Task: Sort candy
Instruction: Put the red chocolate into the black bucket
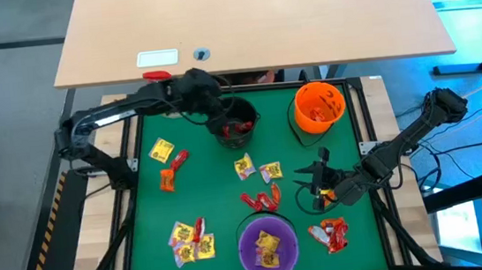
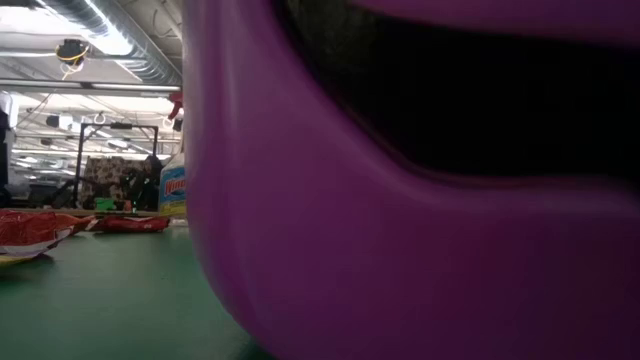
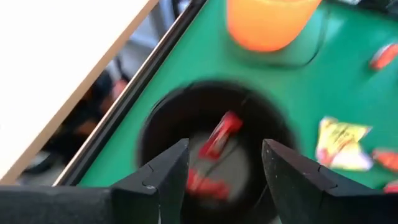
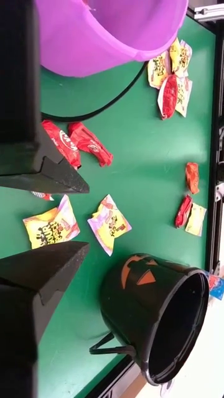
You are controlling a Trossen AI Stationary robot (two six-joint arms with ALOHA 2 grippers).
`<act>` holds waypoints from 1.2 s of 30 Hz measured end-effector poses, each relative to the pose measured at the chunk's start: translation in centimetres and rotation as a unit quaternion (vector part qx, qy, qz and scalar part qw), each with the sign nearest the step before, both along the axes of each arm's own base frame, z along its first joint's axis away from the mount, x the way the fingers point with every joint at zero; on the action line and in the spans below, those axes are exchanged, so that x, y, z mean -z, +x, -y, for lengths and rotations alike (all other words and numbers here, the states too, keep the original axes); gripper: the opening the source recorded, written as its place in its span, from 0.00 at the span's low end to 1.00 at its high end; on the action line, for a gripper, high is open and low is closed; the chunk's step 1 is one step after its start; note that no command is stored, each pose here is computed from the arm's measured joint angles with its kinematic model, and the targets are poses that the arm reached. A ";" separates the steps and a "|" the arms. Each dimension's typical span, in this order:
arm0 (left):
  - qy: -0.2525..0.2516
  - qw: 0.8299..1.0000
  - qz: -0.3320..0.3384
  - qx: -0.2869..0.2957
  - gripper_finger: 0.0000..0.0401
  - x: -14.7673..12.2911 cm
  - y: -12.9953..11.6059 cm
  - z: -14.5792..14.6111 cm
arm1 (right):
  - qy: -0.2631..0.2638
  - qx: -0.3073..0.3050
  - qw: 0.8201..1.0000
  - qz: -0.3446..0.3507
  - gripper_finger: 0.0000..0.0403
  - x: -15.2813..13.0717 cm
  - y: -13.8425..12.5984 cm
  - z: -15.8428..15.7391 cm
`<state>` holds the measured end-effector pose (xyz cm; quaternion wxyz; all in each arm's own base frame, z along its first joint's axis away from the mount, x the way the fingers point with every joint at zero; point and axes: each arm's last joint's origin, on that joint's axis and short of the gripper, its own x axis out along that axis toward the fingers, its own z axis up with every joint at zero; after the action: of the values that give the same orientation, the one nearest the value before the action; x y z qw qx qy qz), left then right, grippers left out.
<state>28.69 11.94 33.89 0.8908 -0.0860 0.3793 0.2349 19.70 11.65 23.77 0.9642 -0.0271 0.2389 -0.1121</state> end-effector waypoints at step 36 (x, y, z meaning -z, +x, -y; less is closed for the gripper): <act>-0.179 0.937 -0.274 -0.118 0.47 19.0 -9.0 4.2 | -0.003 0.008 1.000 0.006 0.32 0.0 0.0 0.0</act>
<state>19.68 7.77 14.92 0.6879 -0.2200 0.6318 0.2813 19.72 11.62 23.81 0.9645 -0.0271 0.2335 -0.1207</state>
